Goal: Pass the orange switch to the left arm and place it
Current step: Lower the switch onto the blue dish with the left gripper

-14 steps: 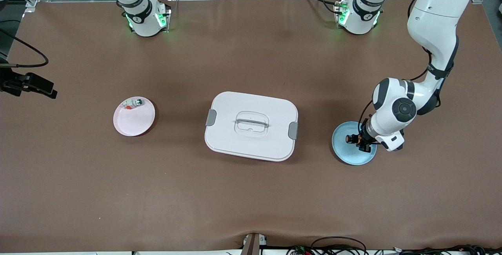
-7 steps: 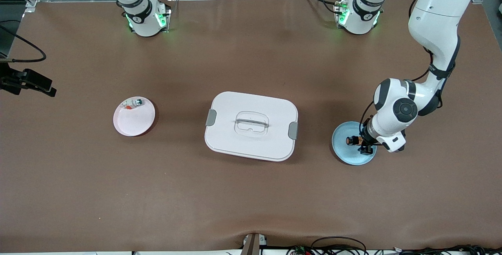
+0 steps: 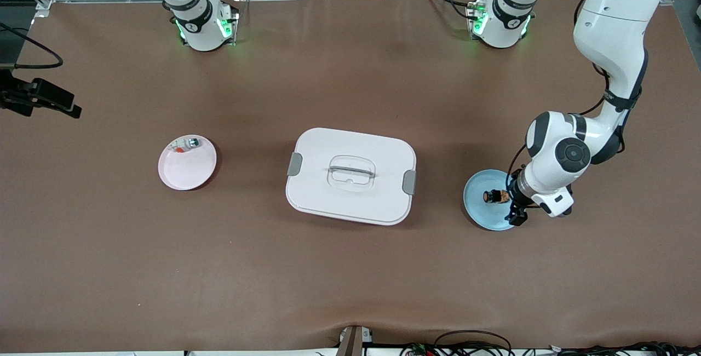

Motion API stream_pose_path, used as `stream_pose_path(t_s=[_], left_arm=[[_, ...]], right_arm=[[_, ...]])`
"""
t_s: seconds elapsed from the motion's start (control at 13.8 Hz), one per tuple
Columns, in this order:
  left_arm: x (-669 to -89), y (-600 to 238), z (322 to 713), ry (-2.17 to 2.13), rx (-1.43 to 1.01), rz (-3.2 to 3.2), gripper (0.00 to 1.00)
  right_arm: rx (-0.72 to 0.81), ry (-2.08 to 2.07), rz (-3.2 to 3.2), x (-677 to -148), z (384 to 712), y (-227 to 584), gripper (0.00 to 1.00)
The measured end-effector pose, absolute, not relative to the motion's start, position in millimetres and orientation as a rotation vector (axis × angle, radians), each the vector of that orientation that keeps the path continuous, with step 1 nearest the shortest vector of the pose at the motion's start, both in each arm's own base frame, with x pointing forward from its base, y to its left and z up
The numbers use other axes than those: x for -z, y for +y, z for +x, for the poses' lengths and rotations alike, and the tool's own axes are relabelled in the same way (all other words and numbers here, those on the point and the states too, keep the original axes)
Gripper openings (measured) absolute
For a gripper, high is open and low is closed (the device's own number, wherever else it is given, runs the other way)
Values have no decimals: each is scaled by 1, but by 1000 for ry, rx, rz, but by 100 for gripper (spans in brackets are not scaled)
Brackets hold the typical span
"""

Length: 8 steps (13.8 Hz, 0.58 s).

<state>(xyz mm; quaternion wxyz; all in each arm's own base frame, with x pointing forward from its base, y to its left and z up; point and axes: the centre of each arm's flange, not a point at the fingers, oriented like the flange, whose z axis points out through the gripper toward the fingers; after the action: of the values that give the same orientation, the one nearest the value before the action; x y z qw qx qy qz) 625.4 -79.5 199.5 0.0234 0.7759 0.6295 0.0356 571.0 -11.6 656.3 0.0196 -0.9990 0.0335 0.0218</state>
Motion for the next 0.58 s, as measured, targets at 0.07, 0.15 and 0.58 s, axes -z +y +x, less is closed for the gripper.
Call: stream_pose_path(t_s=[0.07,0.15,0.58], left_arm=[[-200,-77,626,1956,-111,2395,100],[-201,-73,627,1964,-114,2386,100],[-203,-74,629,1942,-117,2398,100]], right_arm=[[-58,102,-3098,-659,571,-11,100],[-54,103,-3097,-661,570,-12,100],[-97,-48,-3096,-660,566,-28,100]])
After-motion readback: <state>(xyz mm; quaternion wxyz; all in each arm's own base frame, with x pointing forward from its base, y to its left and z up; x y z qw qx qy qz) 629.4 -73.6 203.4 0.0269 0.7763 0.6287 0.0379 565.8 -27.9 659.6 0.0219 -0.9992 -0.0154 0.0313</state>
